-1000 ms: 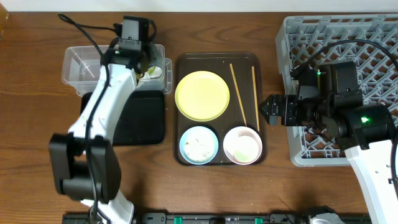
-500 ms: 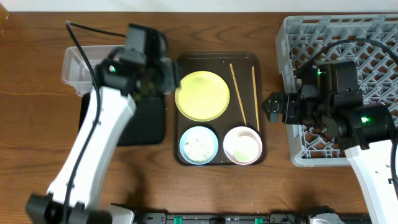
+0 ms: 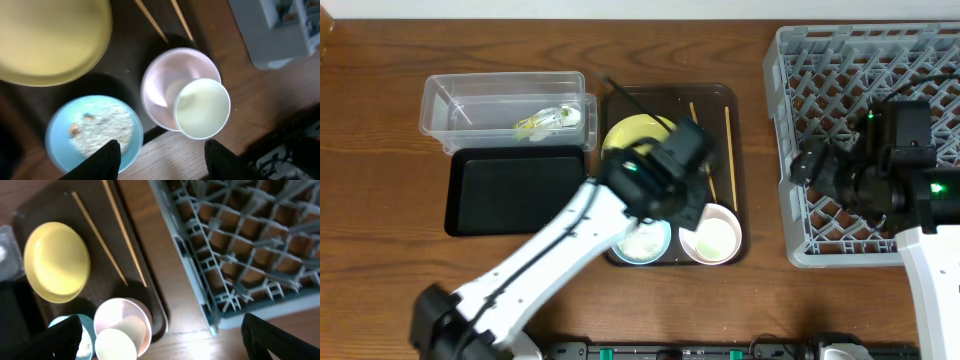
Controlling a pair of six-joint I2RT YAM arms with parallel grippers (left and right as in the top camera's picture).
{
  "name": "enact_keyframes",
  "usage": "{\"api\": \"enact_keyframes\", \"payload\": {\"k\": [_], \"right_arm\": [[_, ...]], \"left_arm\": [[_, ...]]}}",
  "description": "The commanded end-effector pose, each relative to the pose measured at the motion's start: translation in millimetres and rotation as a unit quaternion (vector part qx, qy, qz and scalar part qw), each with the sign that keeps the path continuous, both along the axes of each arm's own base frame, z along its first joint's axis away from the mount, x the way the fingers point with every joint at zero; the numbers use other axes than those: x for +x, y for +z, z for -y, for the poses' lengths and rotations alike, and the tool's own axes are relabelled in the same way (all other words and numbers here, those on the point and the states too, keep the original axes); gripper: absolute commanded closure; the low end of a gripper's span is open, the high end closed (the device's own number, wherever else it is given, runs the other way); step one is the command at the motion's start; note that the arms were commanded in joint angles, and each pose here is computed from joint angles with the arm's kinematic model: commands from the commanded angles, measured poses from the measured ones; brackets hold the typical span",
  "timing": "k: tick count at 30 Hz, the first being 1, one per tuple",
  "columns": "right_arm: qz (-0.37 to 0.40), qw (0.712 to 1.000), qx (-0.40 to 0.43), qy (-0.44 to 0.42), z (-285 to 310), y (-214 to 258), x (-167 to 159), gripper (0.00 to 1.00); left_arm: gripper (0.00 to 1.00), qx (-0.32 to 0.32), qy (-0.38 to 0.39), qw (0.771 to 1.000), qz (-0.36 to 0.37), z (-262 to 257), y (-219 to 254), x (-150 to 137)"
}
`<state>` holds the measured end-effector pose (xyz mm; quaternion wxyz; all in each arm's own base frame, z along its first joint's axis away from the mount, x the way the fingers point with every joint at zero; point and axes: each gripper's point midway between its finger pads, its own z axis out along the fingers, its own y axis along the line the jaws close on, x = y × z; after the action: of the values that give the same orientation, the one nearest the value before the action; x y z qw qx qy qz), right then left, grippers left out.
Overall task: Sort waste into correct bins and load items into the dishwasher rack
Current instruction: 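Lift the white cup from the pink bowl with the left gripper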
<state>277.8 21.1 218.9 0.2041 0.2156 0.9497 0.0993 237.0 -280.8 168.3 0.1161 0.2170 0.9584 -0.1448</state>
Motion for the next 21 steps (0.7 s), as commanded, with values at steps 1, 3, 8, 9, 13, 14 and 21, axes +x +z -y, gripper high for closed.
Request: {"api": "enact_keyframes", "payload": {"k": [1,3,8,9,13,14,21], "right_arm": [[0.003,1.0,-0.003,-0.02,8.6,6.4,-2.1,0.01],[-0.001,1.0,-0.006,-0.015,8.5,5.5,-4.1,0.01],[-0.002,1.0,-0.009,-0.008,8.5,5.1,-4.9,0.01],[-0.002,1.0,-0.009,-0.008,8.5,5.1,-4.8,0.01],[-0.002,1.0,-0.009,-0.008,8.5,5.1,-4.8,0.01],[-0.002,1.0,-0.009,-0.008,8.5,5.1,-4.8,0.01],[-0.002,1.0,-0.009,-0.007,8.3,5.1,-4.8,0.01]], "left_arm": [[0.45,0.036,0.01,0.999,-0.025,6.3,-34.3,-7.7],[0.46,0.047,0.001,0.998,-0.037,12.6,-49.4,-10.9],[0.49,0.066,-0.014,0.995,-0.071,21.8,-77.0,-20.8],[0.5,0.069,-0.018,0.994,-0.078,23.9,-82.2,-23.1],[0.71,0.084,-0.024,0.992,-0.09,25.9,-95.7,-28.4],[0.78,0.084,-0.024,0.992,-0.091,25.7,-96.0,-28.4],[0.94,0.054,0.013,0.996,-0.07,8.0,-55.8,-5.8]]}}
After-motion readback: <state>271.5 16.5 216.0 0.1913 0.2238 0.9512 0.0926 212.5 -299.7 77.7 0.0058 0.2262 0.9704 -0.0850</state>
